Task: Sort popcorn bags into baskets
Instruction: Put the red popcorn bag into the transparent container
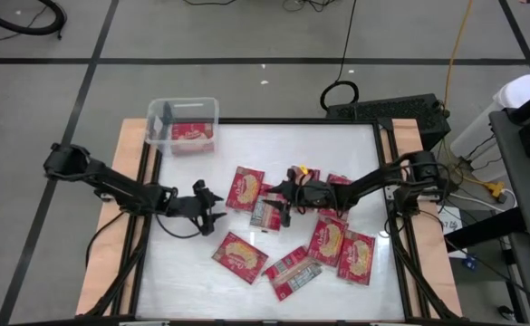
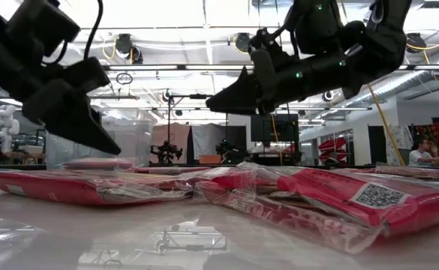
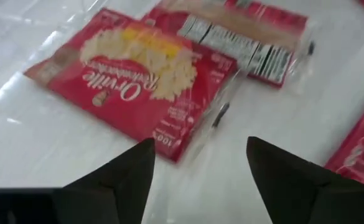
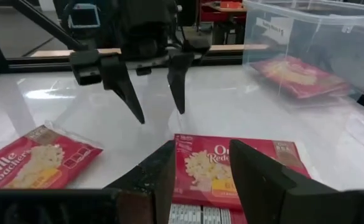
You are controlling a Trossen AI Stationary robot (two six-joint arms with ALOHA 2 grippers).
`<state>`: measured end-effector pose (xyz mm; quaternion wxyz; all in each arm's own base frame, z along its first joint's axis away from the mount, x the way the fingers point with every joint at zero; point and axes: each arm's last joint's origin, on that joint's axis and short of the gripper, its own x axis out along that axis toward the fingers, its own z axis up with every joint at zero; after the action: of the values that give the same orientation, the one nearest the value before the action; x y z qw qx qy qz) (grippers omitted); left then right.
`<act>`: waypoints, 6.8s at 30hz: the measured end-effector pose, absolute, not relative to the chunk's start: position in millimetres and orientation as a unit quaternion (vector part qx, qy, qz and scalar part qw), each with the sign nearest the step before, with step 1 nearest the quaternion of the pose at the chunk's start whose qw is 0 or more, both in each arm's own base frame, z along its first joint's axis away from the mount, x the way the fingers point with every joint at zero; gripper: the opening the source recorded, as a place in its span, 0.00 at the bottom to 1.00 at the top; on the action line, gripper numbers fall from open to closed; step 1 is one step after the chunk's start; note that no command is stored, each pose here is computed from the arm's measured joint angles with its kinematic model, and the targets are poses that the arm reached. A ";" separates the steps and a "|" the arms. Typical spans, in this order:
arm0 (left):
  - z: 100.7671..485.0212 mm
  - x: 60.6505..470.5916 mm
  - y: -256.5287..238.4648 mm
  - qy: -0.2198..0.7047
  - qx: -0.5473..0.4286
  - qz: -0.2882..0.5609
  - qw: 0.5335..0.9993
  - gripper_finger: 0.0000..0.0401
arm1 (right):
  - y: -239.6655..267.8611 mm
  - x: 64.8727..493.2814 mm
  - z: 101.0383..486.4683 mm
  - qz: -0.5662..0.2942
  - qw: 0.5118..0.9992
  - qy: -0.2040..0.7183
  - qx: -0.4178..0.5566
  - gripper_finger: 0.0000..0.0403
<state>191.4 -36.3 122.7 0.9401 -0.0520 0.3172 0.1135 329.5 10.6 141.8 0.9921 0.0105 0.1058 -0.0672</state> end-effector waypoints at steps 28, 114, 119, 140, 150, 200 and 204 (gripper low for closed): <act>95.9 209.6 -11.6 0.327 -0.088 0.159 0.927 0.19 | 10.5 330.4 138.6 -0.067 0.992 0.105 -0.011 0.36; 173.4 217.0 2.2 0.177 0.352 0.199 0.897 0.18 | -141.2 371.4 172.4 0.215 0.928 0.282 0.115 0.07; 189.0 209.1 1.7 0.133 0.266 0.255 0.920 0.30 | -127.5 358.2 204.4 0.128 0.933 0.330 0.063 0.04; 208.3 188.8 2.2 0.050 -0.057 0.169 0.983 0.45 | -35.1 359.2 216.8 -0.038 0.932 0.358 -0.043 0.05; 219.6 211.5 0.9 0.056 -0.062 0.109 0.991 0.72 | -27.3 360.8 217.6 -0.050 0.933 0.353 -0.055 0.05; 195.8 262.3 25.0 0.342 -0.003 0.025 0.939 0.04 | -16.5 357.1 208.9 -0.056 0.921 0.384 -0.038 0.33; 207.6 250.0 21.8 0.345 -0.002 0.021 0.938 0.07 | -15.9 341.1 206.1 -0.061 0.926 0.371 -0.029 0.46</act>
<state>250.0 21.8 207.6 0.9383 -0.0020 0.3451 0.0213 341.1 -15.9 206.1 0.9264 -0.0294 0.3705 -0.0607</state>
